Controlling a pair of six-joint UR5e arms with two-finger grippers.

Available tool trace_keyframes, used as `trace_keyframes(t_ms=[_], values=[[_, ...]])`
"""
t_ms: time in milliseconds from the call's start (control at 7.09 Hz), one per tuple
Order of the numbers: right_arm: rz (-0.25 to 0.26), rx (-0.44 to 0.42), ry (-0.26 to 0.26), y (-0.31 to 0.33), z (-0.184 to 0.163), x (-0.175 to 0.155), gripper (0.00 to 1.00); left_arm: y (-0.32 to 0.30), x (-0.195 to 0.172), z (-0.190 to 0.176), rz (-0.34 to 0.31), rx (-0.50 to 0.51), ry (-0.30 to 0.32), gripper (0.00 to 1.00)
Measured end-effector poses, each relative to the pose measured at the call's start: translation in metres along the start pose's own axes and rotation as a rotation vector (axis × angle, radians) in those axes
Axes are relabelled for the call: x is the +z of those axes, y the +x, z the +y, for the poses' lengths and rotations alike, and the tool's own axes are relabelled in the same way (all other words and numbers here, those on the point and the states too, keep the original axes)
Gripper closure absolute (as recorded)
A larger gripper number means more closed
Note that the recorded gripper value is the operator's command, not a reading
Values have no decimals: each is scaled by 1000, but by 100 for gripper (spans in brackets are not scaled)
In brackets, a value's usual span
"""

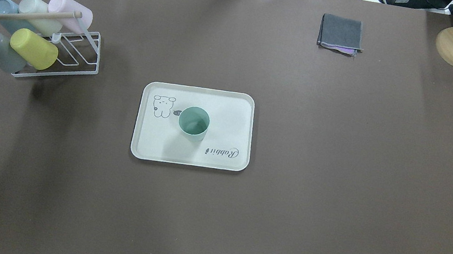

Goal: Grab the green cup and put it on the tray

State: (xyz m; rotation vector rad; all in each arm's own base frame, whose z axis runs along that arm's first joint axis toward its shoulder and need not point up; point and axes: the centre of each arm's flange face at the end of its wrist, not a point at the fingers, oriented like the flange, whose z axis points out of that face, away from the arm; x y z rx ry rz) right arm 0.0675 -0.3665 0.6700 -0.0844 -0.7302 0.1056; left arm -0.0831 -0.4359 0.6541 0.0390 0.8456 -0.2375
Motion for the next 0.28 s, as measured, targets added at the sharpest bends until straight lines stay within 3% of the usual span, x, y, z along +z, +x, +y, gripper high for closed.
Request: trace_keyframes(t_ms=[282], values=[[0,0,-1,0,0,0,0,-1,1,0,-1,-3,-2,2]])
